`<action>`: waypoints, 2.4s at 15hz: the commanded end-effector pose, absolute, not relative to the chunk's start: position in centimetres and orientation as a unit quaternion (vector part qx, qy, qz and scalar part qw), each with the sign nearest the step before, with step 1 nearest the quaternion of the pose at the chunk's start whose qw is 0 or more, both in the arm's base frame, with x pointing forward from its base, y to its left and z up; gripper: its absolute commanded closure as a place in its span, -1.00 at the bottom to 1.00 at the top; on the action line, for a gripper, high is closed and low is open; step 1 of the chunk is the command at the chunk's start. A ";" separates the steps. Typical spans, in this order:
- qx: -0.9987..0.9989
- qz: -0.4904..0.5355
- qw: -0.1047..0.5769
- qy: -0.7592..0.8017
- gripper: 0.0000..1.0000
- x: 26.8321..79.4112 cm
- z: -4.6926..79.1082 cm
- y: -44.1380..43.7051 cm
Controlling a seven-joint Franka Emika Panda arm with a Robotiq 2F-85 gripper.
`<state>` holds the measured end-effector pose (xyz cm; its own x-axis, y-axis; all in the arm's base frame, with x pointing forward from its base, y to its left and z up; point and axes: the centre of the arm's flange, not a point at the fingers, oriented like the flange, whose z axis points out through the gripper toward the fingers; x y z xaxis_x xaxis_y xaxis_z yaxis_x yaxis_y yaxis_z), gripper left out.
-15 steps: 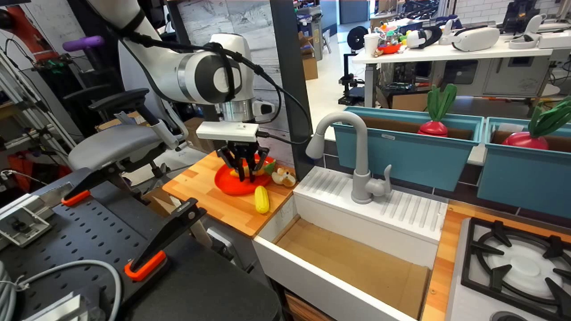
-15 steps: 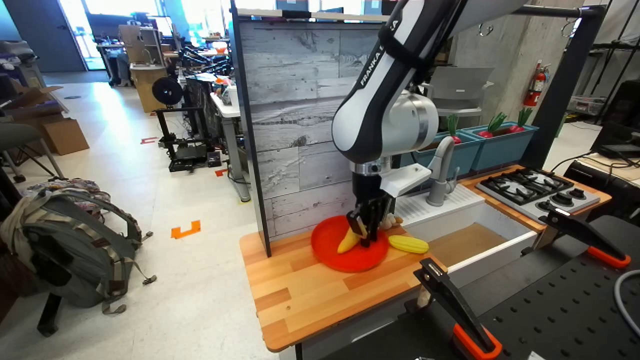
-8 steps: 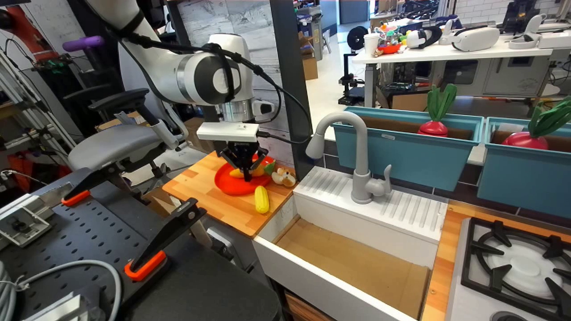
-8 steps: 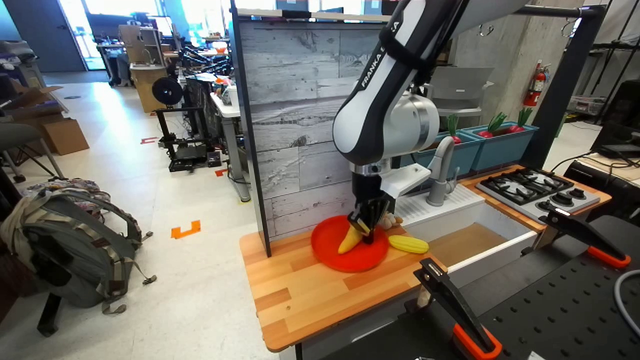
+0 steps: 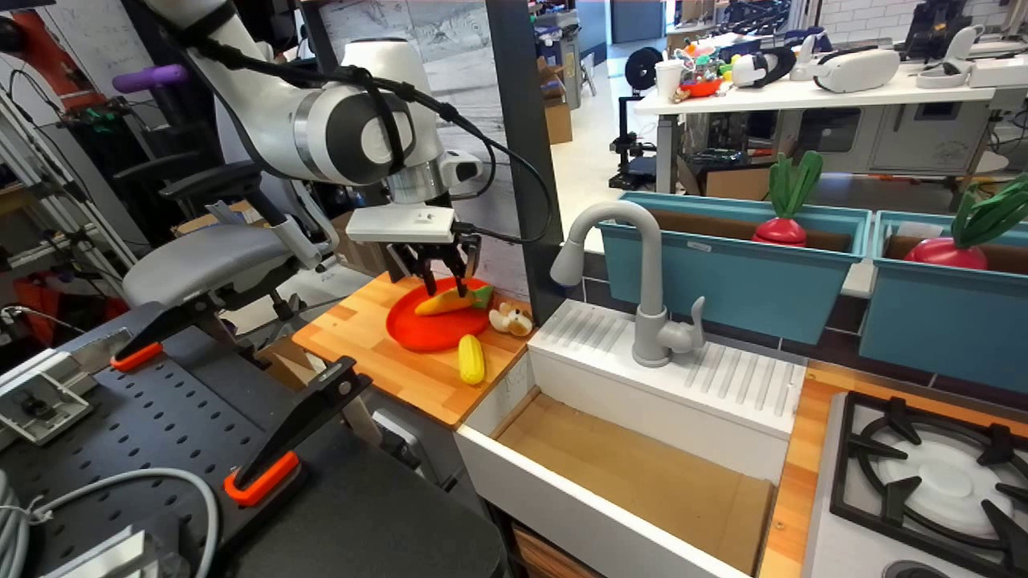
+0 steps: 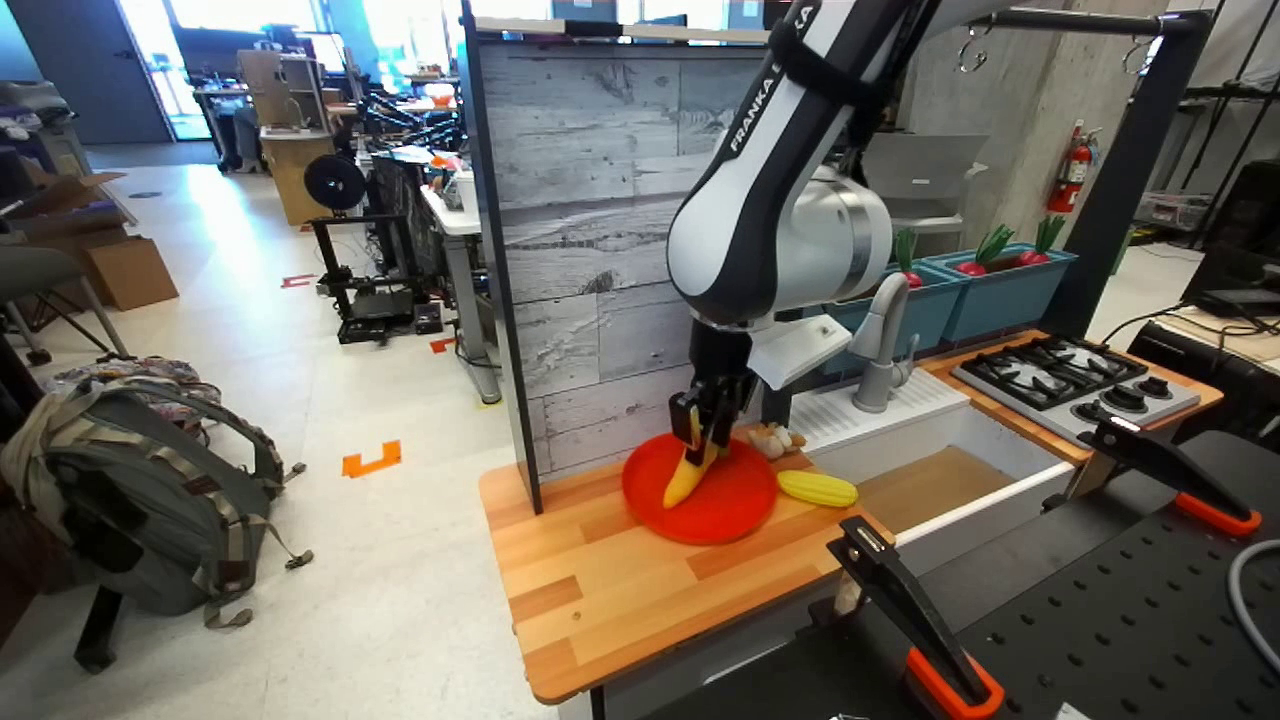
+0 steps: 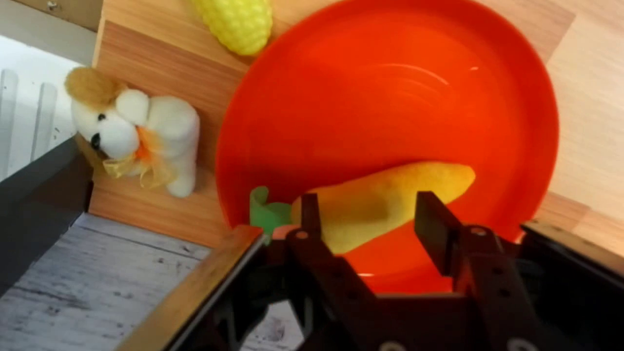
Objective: Pick up the carrot plushie from the plate and put it on the table
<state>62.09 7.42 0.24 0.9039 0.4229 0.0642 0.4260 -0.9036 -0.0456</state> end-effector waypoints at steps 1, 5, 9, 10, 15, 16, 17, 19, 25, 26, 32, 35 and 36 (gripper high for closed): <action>-0.976 -0.073 0.035 -0.201 -0.69 63.1 3.7 7.0; -0.979 -0.064 0.037 -0.191 -1.00 63.8 3.2 7.0; -0.981 -0.052 0.034 -0.184 -1.00 64.4 2.3 7.1; -0.981 -0.047 0.032 -0.184 -1.00 64.5 1.9 7.2; -0.984 -0.019 0.021 -0.173 -1.00 65.0 0.2 7.2; -0.985 -0.012 0.018 -0.171 -1.00 65.0 -0.2 7.2; -0.985 -0.007 0.015 -0.170 -1.00 65.0 -0.5 7.1; -0.986 -0.001 0.011 -0.169 -1.00 65.0 -1.1 7.1; -0.983 -0.006 0.011 -0.185 -1.00 65.2 -2.8 7.6; -0.982 -0.004 0.009 -0.187 -1.00 65.3 -3.2 7.6; -0.981 -0.003 0.005 -0.196 0.15 65.2 -4.3 7.7; -0.980 -0.007 0.005 -0.199 0.55 65.0 -3.8 7.7; -0.980 -0.008 0.006 -0.200 0.69 64.9 -3.6 7.7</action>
